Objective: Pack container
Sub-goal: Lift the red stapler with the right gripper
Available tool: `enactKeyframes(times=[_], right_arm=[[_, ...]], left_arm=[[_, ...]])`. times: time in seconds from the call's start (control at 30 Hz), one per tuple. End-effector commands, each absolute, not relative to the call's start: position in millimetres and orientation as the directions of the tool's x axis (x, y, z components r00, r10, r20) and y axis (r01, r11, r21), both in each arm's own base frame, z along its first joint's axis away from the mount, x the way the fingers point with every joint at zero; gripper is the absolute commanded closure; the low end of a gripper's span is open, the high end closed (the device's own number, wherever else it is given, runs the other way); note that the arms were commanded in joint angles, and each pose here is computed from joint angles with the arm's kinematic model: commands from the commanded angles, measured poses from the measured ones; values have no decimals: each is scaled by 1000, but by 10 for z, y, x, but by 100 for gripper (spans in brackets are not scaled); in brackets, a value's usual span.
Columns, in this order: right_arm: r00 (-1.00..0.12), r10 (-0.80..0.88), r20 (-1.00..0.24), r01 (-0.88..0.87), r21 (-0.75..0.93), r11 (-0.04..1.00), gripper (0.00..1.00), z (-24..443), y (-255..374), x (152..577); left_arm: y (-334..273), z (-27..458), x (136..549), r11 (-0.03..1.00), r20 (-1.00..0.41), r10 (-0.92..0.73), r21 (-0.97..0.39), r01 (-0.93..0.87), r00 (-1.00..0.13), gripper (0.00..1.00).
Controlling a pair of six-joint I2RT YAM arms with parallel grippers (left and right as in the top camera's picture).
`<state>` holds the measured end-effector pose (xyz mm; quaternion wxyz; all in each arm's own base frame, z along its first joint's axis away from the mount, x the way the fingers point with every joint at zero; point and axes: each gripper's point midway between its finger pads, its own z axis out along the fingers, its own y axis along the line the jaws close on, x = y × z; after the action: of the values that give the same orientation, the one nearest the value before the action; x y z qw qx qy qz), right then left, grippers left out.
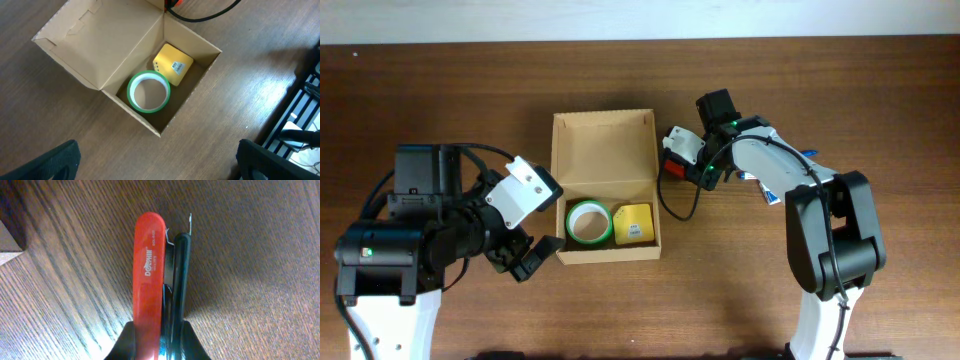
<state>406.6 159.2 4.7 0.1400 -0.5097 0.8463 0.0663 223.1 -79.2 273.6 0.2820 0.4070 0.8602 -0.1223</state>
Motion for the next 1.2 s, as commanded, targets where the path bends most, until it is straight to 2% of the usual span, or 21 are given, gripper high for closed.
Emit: enactKeyframes(times=[0.0, 0.37, 0.53, 0.6, 0.93, 0.97, 1.17], right_arm=[[-473, -871, -137, -881, 33, 473, 81, -527, 1431, 3745], [-482, -865, -139, -875, 40, 482, 75, -526, 1439, 3737], [-482, -865, -141, -875, 42, 482, 69, -525, 1443, 3736], [-482, -865, -141, -875, 42, 482, 63, -525, 1443, 3736], [-482, -864, -147, -876, 42, 481, 63, -542, 1455, 3748], [-482, -864, -144, -876, 44, 481, 64, -561, 1452, 3741], [-488, -863, -131, -873, 56, 485, 93, -626, 1442, 3713]], left_arm=[[-807, 2809, 2241, 627, -604, 633, 33, 778, -484, 0], [-807, 2809, 2241, 627, -604, 633, 33, 778, -484, 0], [-807, 2809, 2241, 627, -604, 633, 33, 778, -484, 0], [-807, 2809, 2241, 627, -604, 633, 33, 778, -484, 0], [-807, 2809, 2241, 627, -604, 633, 33, 778, -484, 0], [-807, 2809, 2241, 627, -604, 633, 33, 778, -484, 0], [-807, 2809, 2241, 627, -604, 633, 33, 778, -484, 0]])
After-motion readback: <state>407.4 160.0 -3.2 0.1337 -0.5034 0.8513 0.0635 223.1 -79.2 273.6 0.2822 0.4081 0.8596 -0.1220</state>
